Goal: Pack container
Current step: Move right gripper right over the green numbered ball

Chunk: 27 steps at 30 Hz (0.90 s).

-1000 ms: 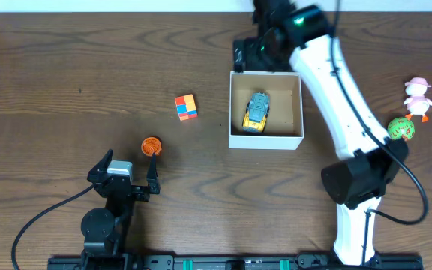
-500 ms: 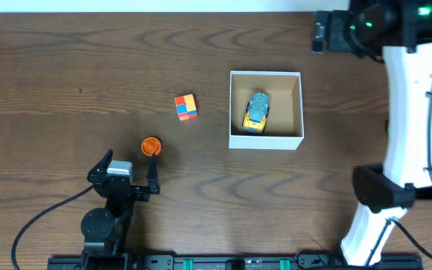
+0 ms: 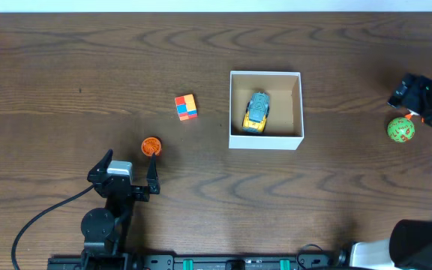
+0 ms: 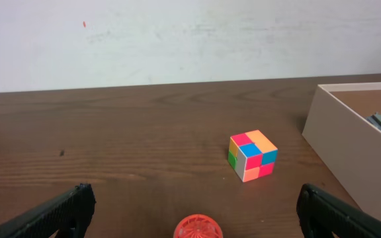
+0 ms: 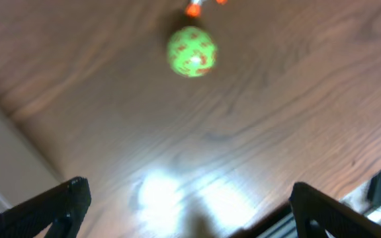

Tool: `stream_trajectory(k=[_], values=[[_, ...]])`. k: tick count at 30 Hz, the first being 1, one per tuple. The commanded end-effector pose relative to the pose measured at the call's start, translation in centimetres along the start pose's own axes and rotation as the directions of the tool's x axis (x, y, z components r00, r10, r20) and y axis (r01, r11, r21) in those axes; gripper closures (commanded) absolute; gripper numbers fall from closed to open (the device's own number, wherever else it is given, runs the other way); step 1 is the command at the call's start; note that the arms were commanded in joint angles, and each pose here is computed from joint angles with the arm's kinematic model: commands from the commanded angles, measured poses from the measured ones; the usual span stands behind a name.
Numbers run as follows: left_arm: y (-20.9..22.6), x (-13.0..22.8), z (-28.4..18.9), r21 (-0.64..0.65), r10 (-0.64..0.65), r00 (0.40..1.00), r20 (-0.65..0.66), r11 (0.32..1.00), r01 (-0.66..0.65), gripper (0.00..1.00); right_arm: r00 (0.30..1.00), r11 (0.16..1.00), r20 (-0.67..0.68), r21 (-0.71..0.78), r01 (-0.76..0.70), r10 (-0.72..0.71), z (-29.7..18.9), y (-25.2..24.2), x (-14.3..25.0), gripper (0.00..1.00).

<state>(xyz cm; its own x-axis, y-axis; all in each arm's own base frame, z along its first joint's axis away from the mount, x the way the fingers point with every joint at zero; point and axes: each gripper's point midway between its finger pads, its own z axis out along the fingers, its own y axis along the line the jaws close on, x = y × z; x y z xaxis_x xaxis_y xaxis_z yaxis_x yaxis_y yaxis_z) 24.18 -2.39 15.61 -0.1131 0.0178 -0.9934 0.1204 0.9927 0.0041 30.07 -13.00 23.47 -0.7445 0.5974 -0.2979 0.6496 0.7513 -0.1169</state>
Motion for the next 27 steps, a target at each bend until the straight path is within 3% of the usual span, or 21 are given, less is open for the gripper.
stream_trajectory(k=[1,5,13,27], values=[[-0.1,1.6,0.2,0.008,0.007,0.999,-0.037,1.000,-0.006,0.02,0.999,1.000,-0.053,-0.010,0.000,0.000,3.4,-1.1,0.5,0.01],[-0.1,1.6,0.2,0.007,0.007,0.999,-0.037,1.000,-0.006,0.02,0.993,0.983,-0.078,-0.171,0.070,-0.084,7.8,1.1,0.1,0.01],[-0.1,1.6,0.2,0.008,0.007,0.999,-0.037,1.000,-0.006,0.02,0.995,0.980,-0.024,-0.176,0.090,-0.096,11.9,0.7,-3.2,0.01],[-0.1,1.6,0.2,0.008,0.007,0.999,-0.037,1.000,-0.006,0.02,0.970,0.970,-0.145,-0.173,0.170,-0.196,17.7,1.5,-1.8,0.01]])
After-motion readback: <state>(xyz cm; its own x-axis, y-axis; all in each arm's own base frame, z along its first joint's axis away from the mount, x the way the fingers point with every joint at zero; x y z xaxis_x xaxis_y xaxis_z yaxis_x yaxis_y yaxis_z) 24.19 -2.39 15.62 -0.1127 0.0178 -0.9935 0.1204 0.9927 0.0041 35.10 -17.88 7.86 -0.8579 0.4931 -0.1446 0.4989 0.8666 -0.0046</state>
